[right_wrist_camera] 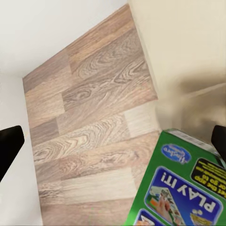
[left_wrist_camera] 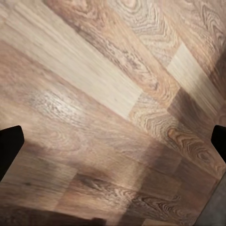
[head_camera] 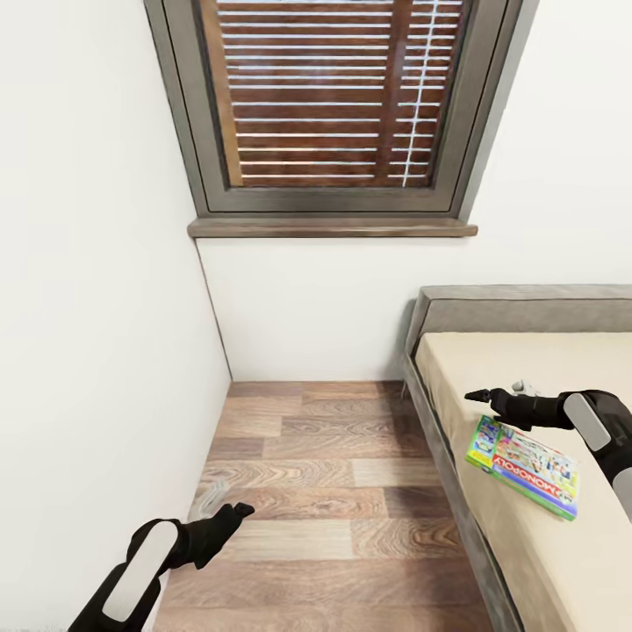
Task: Put all the toys in the child's room - the three board games (two on the bed and one on the table), the two jigsaw puzzles on the table, and the tennis ball on the table - inside the toy box on the table in the child's room.
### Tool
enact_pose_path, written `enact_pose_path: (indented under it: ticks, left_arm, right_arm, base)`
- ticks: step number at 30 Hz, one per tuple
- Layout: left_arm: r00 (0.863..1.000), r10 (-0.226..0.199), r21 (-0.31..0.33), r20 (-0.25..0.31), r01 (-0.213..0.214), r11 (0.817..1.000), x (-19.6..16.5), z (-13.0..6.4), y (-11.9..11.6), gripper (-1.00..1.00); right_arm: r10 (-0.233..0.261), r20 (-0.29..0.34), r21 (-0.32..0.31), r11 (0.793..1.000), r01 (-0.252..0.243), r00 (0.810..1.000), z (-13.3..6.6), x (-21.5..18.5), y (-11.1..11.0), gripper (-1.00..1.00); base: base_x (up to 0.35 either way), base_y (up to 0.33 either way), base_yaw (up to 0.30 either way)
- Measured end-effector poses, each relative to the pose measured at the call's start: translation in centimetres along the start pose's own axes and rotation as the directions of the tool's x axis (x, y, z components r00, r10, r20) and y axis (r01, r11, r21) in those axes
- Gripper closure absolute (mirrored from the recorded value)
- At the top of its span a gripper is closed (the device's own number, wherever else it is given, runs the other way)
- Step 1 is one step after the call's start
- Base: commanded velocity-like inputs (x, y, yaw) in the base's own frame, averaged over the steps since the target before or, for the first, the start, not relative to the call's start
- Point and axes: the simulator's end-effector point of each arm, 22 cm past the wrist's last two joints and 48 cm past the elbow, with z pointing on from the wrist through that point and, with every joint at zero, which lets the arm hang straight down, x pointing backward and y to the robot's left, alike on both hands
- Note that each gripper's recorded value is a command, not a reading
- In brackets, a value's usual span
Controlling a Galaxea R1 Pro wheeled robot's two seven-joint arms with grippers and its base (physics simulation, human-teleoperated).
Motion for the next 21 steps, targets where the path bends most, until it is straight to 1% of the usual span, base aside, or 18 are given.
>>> enact_pose_path:
  ticks: [7,21]
  left_arm:
    - [1.0,0.002,-0.001,0.001,-0.002,1.0,-0.02,0.01,0.0,-1.0]
    - [1.0,0.003,-0.002,0.001,-0.003,1.0,0.01,0.02,-0.02,-1.0]
  right_arm:
    - [0.0,0.0,0.001,1.0,0.0,1.0,-0.01,0.0,-0.04,-1.0]
    - [0.0,0.003,0.001,1.0,0.0,1.0,-0.05,-0.07,-0.08,-1.0]
  base:
    - [-0.001,0.0,0.043]
    - [0.0,0.0,0.011]
